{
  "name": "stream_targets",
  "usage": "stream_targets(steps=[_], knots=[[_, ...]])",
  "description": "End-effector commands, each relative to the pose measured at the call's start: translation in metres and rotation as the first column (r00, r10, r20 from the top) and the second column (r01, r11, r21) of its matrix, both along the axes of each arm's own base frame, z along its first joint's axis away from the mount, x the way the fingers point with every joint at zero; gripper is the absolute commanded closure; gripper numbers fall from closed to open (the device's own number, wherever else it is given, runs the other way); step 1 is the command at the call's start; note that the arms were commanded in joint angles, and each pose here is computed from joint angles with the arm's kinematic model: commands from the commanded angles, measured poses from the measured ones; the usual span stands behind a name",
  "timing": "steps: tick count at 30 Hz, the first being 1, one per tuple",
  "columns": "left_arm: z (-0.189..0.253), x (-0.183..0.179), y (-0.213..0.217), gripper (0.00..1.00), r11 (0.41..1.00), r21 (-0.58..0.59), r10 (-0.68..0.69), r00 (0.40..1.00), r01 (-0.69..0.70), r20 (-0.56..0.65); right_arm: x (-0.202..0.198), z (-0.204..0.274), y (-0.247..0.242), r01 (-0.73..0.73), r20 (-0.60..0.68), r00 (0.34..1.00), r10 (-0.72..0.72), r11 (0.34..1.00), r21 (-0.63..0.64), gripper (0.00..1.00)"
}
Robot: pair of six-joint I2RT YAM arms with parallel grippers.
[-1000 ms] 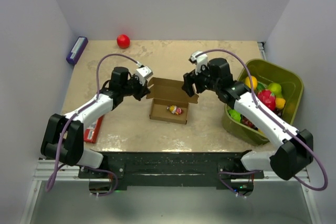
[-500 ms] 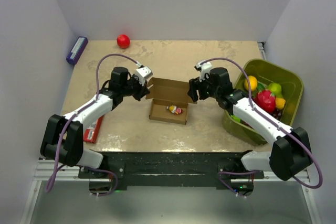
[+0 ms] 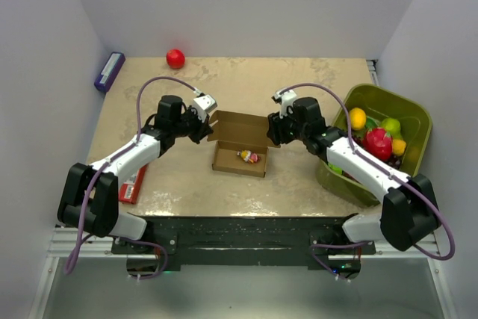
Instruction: Fold the paper box
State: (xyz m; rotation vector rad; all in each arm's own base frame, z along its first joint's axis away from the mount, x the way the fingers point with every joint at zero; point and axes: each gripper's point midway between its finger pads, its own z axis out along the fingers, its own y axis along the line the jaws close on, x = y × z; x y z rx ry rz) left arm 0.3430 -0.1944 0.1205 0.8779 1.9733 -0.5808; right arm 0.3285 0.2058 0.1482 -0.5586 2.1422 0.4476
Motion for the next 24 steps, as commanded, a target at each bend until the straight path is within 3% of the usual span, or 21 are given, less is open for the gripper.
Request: stream_targets(steps=[1, 15, 24], knots=[[0.014, 0.008, 0.005, 1.00, 1.000, 0.008, 0.009, 0.998, -0.009, 0.059, 0.003, 0.001, 0.001, 0.013, 0.020, 1.000, -0.013, 1.000, -0.023, 0.52], [0.016, 0.009, 0.007, 1.00, 1.000, 0.006, 0.028, 0.998, -0.028, 0.059, 0.003, -0.011, 0.000, 0.061, -0.002, 0.998, -0.061, 0.993, -0.105, 0.80], [0.041, 0.023, 0.001, 1.00, 0.989, -0.071, 0.135, 0.987, -0.129, 0.087, 0.025, 0.024, 0.003, 0.212, 0.102, 0.974, -0.204, 0.974, -0.084, 0.92]])
